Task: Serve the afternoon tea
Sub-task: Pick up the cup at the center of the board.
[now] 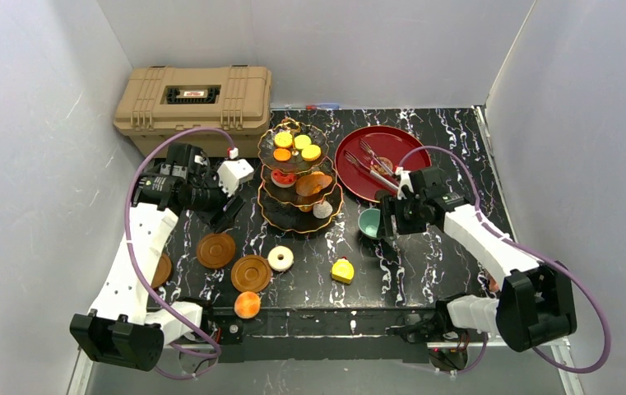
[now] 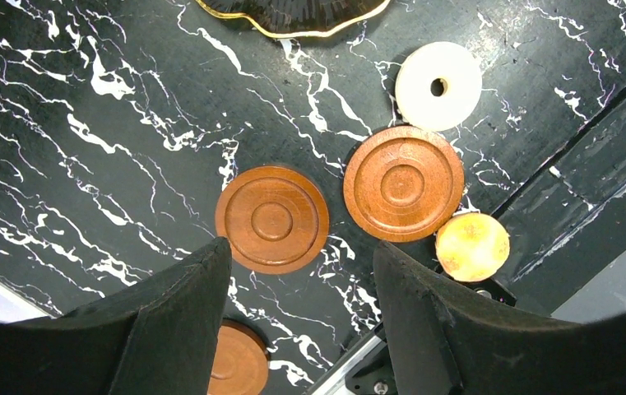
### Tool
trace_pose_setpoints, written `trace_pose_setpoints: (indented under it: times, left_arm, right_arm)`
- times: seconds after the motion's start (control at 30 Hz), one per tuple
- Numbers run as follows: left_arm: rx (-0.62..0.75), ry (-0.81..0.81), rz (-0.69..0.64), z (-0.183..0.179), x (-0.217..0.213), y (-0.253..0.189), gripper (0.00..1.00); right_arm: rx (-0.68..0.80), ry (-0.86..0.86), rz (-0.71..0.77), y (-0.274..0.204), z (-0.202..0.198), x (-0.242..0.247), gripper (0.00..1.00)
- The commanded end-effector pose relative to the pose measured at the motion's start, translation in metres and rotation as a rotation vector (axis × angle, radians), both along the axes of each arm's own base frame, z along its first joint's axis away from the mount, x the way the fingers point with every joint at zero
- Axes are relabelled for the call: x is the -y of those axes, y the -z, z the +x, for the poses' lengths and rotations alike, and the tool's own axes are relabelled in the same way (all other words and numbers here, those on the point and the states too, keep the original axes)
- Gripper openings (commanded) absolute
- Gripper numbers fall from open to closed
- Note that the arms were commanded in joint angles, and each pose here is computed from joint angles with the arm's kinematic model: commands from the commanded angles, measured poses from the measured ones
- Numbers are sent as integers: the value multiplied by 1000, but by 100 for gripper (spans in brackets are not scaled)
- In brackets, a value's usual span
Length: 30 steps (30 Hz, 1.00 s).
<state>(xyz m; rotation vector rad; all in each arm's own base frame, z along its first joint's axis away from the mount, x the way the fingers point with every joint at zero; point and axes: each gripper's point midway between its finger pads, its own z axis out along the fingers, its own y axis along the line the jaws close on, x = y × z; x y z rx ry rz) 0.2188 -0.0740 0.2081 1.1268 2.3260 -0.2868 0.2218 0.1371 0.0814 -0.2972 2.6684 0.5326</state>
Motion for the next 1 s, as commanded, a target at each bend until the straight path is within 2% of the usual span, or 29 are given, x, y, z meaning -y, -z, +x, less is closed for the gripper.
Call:
trace_pose_setpoints:
  times: [0.0, 0.37, 0.63, 0.77, 0.97]
  left_arm:
    - [11, 0, 13, -9, -5, -7, 63]
    - [30, 9, 39, -12, -11, -9, 63]
    - [35, 10, 35, -9, -10, -15, 63]
    - [37, 9, 35, -9, -10, -16, 63]
    - [35, 5, 33, -10, -10, -18, 63]
  right_arm:
    - [47, -135, 37, -19, 11, -21, 75]
    - [-18, -171, 32, 2, -8, -37, 72]
    - [109, -18, -58, 0, 2, -23, 70]
    - [207, 59, -96, 0, 9, -16, 62]
    - [292, 53, -81, 7, 18, -20, 54]
